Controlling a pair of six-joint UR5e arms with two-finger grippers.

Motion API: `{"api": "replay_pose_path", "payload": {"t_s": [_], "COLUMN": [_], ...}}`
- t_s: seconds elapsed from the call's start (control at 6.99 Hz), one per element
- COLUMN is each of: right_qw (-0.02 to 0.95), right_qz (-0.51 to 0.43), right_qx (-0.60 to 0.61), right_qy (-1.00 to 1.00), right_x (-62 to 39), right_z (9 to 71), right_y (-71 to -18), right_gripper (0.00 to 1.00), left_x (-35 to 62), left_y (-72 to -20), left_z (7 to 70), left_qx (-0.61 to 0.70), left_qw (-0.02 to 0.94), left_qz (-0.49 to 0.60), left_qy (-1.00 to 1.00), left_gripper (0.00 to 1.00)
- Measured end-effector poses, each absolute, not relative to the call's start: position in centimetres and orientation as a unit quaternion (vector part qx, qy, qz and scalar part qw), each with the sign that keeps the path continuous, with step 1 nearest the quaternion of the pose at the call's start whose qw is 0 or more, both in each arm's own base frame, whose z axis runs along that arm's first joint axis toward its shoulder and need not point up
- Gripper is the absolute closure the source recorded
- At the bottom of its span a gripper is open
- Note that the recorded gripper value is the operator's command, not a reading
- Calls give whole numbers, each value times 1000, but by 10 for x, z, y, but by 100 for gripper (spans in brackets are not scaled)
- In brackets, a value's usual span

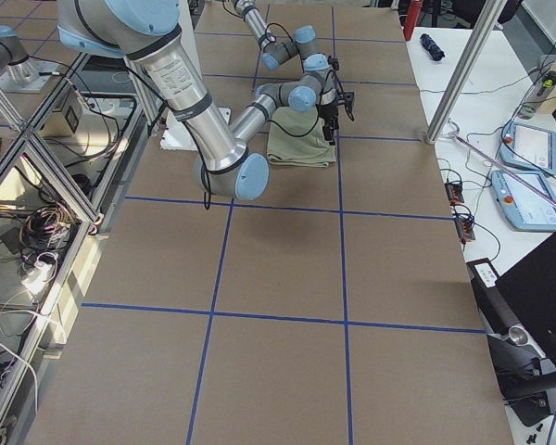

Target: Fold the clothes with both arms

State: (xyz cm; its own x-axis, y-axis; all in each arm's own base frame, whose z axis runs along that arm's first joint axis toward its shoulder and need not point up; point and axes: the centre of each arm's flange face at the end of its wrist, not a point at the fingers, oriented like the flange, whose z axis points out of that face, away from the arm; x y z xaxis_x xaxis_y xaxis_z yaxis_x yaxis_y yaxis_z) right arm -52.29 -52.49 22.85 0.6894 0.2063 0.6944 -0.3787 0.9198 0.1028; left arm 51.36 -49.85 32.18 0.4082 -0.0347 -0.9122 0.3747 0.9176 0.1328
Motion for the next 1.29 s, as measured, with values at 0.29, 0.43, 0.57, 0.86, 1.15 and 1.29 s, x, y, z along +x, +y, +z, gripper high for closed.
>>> {"api": "replay_pose_path", "payload": {"t_s": [0.29, 0.43, 0.57, 0.86, 1.15, 1.29], "right_qw": [912, 912, 912, 914, 925, 934], "right_qz": [161, 162, 160, 146, 97, 56], "right_qx": [120, 120, 120, 115, 96, 89], "right_qy": [-359, -358, -358, -360, -355, -342], "right_x": [-521, -521, -520, -511, -465, -423], "right_z": [230, 231, 231, 232, 251, 266], "right_y": [-526, -527, -528, -535, -568, -590], "right_gripper": [0, 0, 0, 0, 0, 0], "left_x": [498, 494, 492, 490, 455, 417], "left_y": [-513, -519, -522, -524, -544, -554], "left_z": [324, 326, 330, 333, 333, 338], "left_qx": [187, 193, 195, 202, 240, 251], "left_qw": [827, 829, 830, 834, 844, 852], "left_qz": [-107, -104, -104, -93, -32, 9], "left_qy": [520, 515, 512, 505, 479, 459], "left_gripper": [100, 100, 1, 0, 0, 0]}}
